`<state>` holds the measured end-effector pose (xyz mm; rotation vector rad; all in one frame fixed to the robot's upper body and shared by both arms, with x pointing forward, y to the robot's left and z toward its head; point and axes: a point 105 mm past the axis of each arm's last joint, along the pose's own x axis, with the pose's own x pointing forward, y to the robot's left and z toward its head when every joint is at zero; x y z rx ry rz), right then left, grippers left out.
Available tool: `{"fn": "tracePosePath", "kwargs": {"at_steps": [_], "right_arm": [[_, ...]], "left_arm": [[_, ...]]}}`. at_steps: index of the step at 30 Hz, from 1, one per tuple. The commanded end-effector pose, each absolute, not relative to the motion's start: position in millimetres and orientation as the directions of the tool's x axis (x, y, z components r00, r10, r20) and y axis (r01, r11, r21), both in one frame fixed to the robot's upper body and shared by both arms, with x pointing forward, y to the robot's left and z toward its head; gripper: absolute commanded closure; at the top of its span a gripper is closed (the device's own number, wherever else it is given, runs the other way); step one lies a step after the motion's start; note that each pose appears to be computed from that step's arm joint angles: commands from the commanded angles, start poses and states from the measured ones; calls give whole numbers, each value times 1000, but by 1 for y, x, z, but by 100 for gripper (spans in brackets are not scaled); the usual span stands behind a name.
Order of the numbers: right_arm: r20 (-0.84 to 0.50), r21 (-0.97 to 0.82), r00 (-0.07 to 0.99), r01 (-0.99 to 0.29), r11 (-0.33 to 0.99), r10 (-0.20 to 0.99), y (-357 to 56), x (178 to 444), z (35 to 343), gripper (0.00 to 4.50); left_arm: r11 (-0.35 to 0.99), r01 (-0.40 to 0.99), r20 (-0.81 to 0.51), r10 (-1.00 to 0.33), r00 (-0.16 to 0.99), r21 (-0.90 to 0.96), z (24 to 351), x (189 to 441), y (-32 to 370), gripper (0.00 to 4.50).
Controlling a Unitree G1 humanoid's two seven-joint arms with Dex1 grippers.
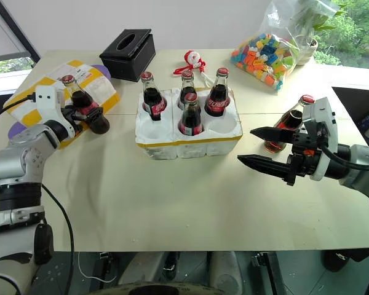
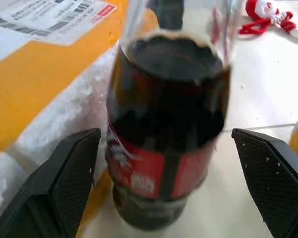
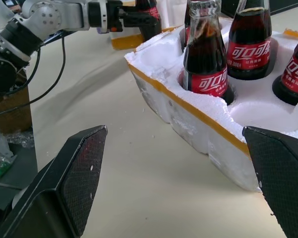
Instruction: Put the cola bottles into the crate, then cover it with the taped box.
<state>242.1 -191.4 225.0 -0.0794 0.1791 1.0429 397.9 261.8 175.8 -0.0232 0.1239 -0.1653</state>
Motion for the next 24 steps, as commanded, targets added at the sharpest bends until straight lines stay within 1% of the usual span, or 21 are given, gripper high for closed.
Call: {"fn": "tracePosePath", "kwargs": {"at_steps": [1,7,9,10,11,12,15,19,20,22,24], "right_arm": [[-155,-24,490,-870,493,858,-189,238,237,0],[-152,-23,492,-869,495,857,-188,239,237,0],[-152,-25,494,-868,497,856,-188,239,237,0],[-152,-25,495,-867,498,855,-188,239,237,0],[-153,-26,496,-866,499,855,-188,239,237,0],[-154,-26,497,-866,499,854,-188,238,237,0],[-157,-26,500,-864,502,852,-190,238,237,0],[-163,-27,502,-863,504,850,-191,238,236,0],[-164,-27,502,-863,505,849,-192,238,236,0],[-168,-26,502,-863,505,848,-191,239,234,0],[-171,-25,502,-863,505,848,-191,240,233,0]], "left_arm": [[985,173,-79,-173,982,1,185,409,260,8],[978,208,-101,-205,973,18,177,420,254,8],[975,222,-91,-219,972,24,179,420,252,59],[974,224,-87,-220,971,29,181,419,253,96],[974,224,-85,-221,972,33,183,419,254,145],[973,226,-82,-223,971,42,187,418,255,164],[966,249,-79,-243,967,69,195,414,258,162],[890,455,17,-455,890,-4,242,394,244,162],[835,550,39,-549,835,-16,256,384,233,162],[687,726,45,-725,687,-10,276,358,212,162],[523,852,22,-852,523,3,289,332,193,162]]}}
